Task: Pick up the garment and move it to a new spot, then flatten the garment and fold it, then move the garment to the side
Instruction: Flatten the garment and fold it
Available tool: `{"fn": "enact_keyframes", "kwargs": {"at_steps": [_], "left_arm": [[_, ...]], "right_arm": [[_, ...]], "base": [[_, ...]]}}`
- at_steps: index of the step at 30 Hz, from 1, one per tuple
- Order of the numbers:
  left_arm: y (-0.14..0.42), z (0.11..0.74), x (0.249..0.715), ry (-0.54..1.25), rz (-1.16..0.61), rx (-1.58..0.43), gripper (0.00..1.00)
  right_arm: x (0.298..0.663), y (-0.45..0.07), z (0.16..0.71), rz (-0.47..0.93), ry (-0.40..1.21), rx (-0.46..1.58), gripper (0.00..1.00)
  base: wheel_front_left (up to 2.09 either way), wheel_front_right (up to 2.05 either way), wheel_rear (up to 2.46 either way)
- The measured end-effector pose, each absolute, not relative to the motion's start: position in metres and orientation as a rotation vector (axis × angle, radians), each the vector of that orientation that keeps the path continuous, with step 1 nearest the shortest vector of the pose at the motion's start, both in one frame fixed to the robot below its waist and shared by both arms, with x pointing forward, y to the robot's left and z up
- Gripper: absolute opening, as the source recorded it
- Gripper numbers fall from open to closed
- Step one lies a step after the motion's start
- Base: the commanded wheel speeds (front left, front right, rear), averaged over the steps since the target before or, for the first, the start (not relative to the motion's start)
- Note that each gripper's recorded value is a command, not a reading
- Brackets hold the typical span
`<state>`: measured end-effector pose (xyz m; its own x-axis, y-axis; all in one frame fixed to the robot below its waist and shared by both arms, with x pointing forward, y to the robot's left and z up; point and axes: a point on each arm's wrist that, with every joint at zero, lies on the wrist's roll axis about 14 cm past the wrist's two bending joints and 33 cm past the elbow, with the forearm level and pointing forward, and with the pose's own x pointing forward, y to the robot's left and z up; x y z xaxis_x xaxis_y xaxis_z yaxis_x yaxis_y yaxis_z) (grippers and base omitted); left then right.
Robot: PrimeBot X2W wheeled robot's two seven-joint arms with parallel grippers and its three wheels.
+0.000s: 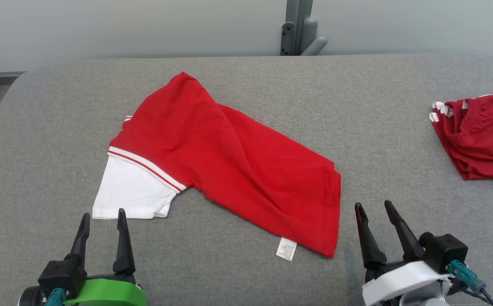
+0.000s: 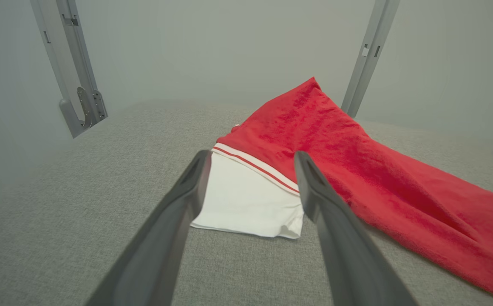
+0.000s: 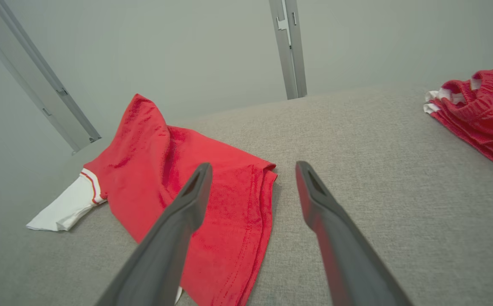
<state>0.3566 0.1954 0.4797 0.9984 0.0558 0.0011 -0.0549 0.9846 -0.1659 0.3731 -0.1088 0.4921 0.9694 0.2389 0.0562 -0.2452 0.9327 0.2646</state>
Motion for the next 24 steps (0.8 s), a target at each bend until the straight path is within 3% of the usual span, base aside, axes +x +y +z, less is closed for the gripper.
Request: {"fn": "enact_keyframes", "kwargs": {"at_steps": [10, 23, 24], "left_arm": [[0.196, 0.472, 0.356, 0.018, 0.066, -0.165, 1.0], [0.203, 0.466, 0.354, 0.038, 0.092, -0.161, 1.0], [0.205, 0.465, 0.354, 0.04, 0.095, -0.161, 1.0]], "right_arm": [[0.343, -0.088, 0.408, 0.23, 0.289, 0.461, 1.0], [0.352, -0.056, 0.384, 0.268, 0.405, 0.575, 1.0], [0.353, -0.055, 0.383, 0.271, 0.408, 0.572, 0.92]], "base": [[0.0, 0.0, 0.0], [0.0, 0.0, 0.0], [0.0, 0.0, 0.0]]}}
